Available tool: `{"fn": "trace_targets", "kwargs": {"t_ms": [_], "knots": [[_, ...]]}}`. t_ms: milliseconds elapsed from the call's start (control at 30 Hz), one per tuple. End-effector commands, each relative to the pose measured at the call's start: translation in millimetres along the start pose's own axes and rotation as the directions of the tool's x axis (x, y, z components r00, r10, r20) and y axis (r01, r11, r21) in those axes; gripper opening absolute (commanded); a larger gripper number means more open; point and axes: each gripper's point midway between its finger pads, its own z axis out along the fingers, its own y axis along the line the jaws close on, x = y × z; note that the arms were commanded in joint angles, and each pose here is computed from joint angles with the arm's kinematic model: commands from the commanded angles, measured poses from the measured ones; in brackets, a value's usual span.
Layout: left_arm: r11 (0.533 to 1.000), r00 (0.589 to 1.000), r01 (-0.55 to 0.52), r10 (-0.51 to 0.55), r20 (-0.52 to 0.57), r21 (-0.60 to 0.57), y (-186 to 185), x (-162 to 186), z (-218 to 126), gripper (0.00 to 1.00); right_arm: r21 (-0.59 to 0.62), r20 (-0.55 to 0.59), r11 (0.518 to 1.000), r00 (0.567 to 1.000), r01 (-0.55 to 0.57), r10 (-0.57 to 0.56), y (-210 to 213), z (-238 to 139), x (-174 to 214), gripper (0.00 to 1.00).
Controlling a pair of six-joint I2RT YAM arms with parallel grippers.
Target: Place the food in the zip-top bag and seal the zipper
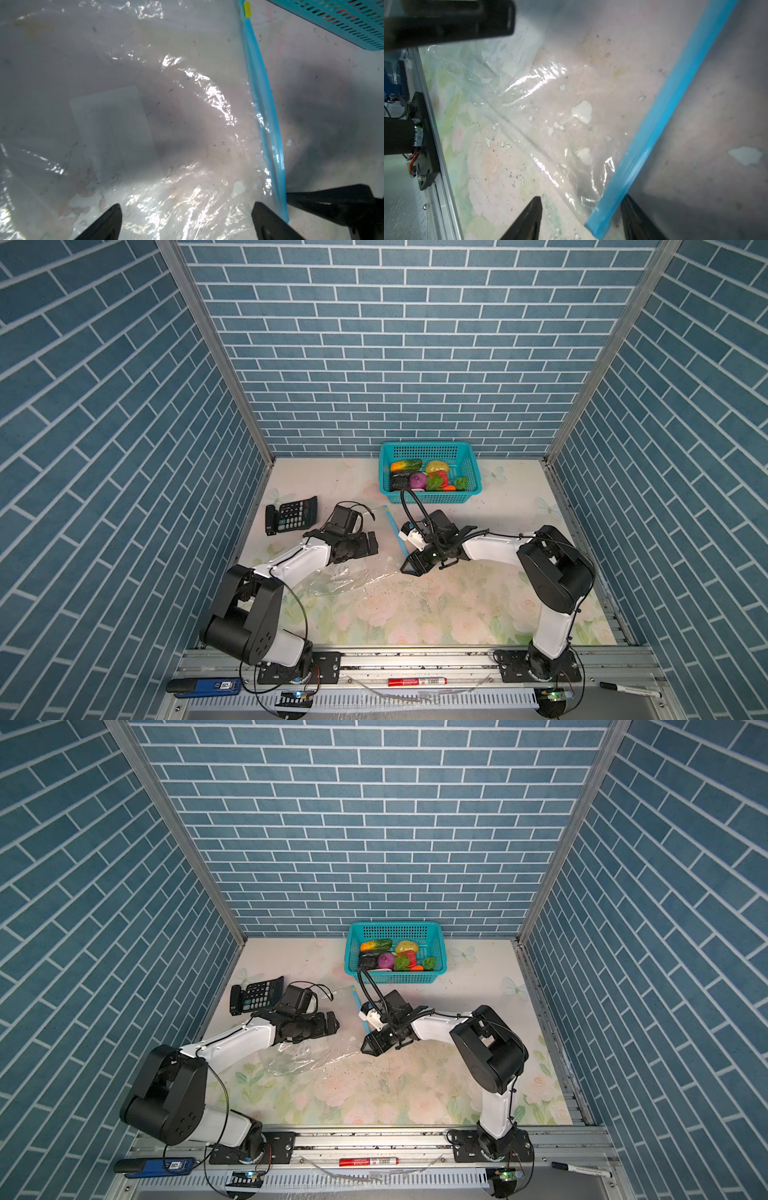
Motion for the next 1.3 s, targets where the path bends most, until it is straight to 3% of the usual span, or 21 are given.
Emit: {"fn": "trace_targets", "kwargs": {"t_ms": [0,200,267,633,1000,1267], "knots": [[0.999,0.999,-0.034,0.033,0.023,0.037,-8.5,-10.5,2.8,0.99,0.018,0.090,0.999,0.995,-0.045,0.044,7.3,-16.4,-9.2,0.61],[0.999,1.000,0.014,-0.015,0.023,0.038,0.2,1.5,3.9,0.99,0.037,0.231,0.956,0.933,-0.292,0.277,-16.9,-42.2,-42.7,0.57],[0.999,0.999,0.031,-0.032,0.013,0.031,4.2,6.8,6.3,0.99,0.064,0.264,0.945,0.919,-0.319,0.293,-26.1,-45.0,-50.2,0.56],[0.997,0.998,0.064,-0.064,-0.006,0.031,8.9,15.7,10.7,0.99,0.010,0.293,0.954,0.913,-0.301,0.285,-42.4,-21.0,-83.9,0.47],[0.995,0.995,0.088,-0.086,-0.051,0.038,13.3,29.8,19.1,0.99,-0.063,0.262,0.954,0.917,-0.294,0.300,-41.9,6.5,-81.4,0.41],[0.992,0.992,0.105,-0.100,-0.077,0.063,9.0,33.5,24.0,0.99,-0.100,0.276,0.962,0.922,-0.254,0.272,-36.7,11.1,-80.8,0.29]]}}
